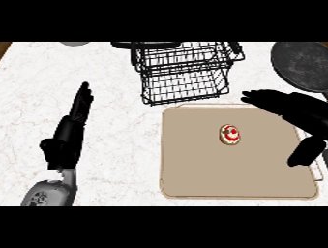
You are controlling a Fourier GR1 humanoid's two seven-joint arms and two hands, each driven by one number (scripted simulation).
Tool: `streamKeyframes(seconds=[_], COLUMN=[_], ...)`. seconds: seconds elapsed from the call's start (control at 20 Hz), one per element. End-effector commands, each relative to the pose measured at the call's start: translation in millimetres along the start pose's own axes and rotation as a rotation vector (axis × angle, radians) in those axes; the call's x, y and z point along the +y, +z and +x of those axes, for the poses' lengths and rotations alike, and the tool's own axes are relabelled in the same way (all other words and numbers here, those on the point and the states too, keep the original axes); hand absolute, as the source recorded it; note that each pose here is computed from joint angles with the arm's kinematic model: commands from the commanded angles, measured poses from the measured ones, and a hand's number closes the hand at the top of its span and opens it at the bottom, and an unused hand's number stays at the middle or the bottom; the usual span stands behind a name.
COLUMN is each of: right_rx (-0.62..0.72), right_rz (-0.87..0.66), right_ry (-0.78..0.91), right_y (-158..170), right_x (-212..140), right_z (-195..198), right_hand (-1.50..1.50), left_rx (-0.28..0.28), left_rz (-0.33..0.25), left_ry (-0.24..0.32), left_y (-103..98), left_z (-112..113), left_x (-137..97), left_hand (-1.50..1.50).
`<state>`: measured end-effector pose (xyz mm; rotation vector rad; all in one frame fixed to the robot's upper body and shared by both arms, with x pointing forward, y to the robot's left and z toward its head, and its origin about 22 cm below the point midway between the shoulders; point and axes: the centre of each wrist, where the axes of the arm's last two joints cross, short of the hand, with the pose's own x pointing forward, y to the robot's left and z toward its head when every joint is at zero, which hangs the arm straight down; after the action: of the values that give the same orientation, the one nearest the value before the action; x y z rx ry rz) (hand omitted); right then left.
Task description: Pick the cupcake from the tray and place it in the tiered basket
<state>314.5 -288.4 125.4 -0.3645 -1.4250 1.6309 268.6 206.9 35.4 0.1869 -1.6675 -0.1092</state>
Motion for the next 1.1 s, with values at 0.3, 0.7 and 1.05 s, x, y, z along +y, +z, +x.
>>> streamKeyframes(seconds=[0.3,0.7,1.05], right_rx=[-0.005,0.003,-0.005], right_rz=[0.064,0.087,0.089], right_ry=[-0.024,-0.006,-0.043], right_y=[-17.6,-31.0,-32.8], right_x=[14.0,35.9,29.7], right_z=[18.8,11.8,9.2], right_hand=[-1.50,-1.50,-1.50], left_rx=[0.000,-0.010,0.005], left_rz=[0.000,0.002,0.011], left_ry=[-0.003,0.007,-0.018], left_y=[-6.3,-5.1,0.8], left_z=[-15.2,6.6,-20.2], left_x=[-5.7,16.1,0.0], left_hand=[0.00,0.00,0.00])
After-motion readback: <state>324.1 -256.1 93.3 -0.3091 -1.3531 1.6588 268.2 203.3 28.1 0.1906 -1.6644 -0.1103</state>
